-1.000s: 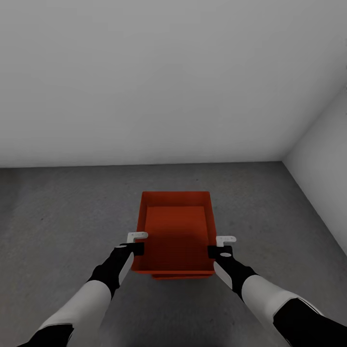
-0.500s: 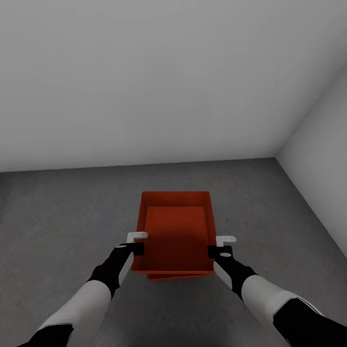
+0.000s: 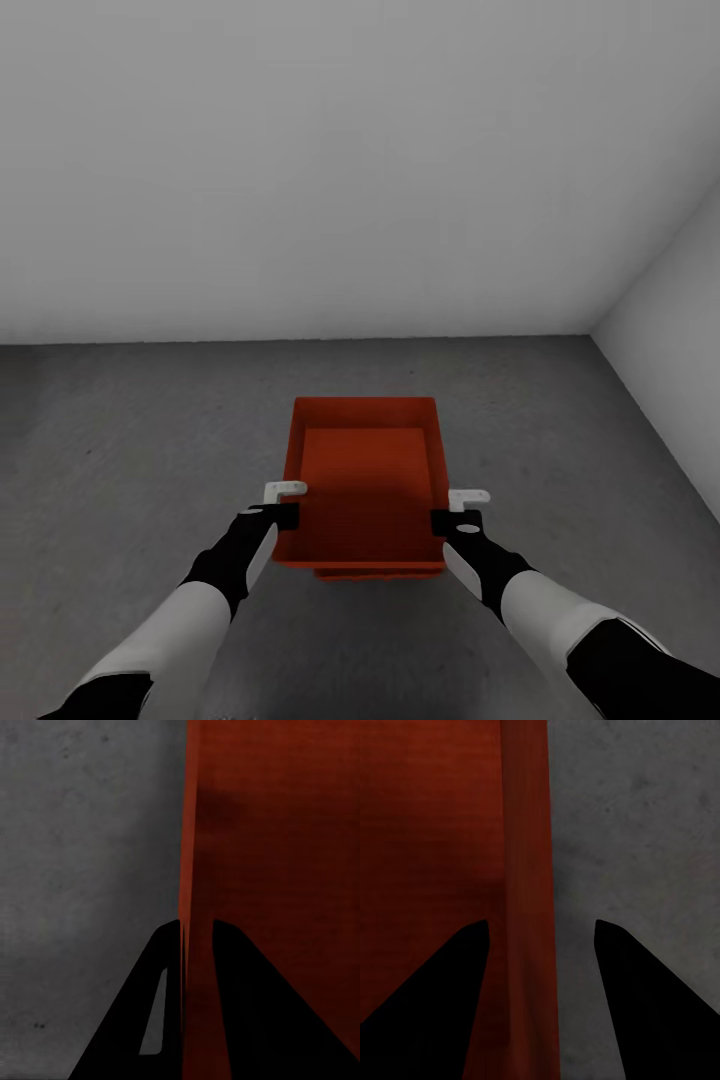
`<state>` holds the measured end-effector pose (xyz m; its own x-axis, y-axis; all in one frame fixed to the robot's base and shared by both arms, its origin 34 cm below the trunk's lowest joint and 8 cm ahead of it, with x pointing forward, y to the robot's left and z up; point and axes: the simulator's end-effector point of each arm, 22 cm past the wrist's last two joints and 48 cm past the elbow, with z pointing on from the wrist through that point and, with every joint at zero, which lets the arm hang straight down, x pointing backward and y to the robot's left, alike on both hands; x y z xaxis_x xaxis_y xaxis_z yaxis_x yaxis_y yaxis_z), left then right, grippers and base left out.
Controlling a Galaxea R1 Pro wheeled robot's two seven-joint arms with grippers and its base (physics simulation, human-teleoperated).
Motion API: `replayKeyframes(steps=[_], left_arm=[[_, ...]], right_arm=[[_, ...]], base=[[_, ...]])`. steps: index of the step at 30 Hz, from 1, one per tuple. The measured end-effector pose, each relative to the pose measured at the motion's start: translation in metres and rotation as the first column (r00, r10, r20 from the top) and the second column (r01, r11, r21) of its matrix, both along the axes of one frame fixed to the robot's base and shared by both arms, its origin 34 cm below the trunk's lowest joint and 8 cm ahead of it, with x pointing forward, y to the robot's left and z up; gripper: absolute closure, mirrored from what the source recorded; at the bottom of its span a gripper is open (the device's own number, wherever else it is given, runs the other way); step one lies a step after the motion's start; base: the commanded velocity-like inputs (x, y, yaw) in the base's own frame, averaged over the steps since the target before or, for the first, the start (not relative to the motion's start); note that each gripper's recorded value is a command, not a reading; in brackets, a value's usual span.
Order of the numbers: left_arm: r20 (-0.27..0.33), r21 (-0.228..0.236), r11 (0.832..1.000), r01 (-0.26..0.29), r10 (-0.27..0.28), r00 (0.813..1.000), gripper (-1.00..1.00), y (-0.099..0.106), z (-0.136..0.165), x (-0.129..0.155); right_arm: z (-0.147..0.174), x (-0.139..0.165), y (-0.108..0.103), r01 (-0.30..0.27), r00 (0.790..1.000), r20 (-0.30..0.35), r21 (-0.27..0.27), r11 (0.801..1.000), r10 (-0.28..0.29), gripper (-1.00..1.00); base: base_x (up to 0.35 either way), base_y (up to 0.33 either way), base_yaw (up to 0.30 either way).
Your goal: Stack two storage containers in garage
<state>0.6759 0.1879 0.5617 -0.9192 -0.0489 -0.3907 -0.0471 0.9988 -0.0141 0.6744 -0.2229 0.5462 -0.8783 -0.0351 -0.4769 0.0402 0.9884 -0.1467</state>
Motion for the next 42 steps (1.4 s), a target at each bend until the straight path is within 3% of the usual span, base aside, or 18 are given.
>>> replayKeyframes(steps=[12, 22, 42], left_arm=[[0.000, 0.000, 1.000, -0.001, 0.001, 1.000, 1.00, -0.0001, -0.0003, -0.0003], [-0.001, -0.001, 1.000, -0.002, 0.002, 1.000, 1.00, 0.0007, -0.0005, -0.0004], [-0.008, 0.001, 1.000, -0.003, 0.003, 1.000, 1.00, 0.0007, -0.0010, -0.0018]], right_arm=[[0.0000, -0.0001, -0.0002, 0.000, 1.000, 0.000, -0.001, 1.000, 0.000, 1.00], [0.0001, -0.0002, 0.0006, 0.000, 1.000, 0.000, -0.001, 1.000, 0.000, 1.00], [-0.0007, -0.0016, 0.0006, -0.001, 1.000, -0.008, -0.001, 1.000, 0.001, 1.00]], base=[[0.000, 0.000, 0.096], [0.000, 0.000, -0.167], [0.000, -0.050, -0.008]])
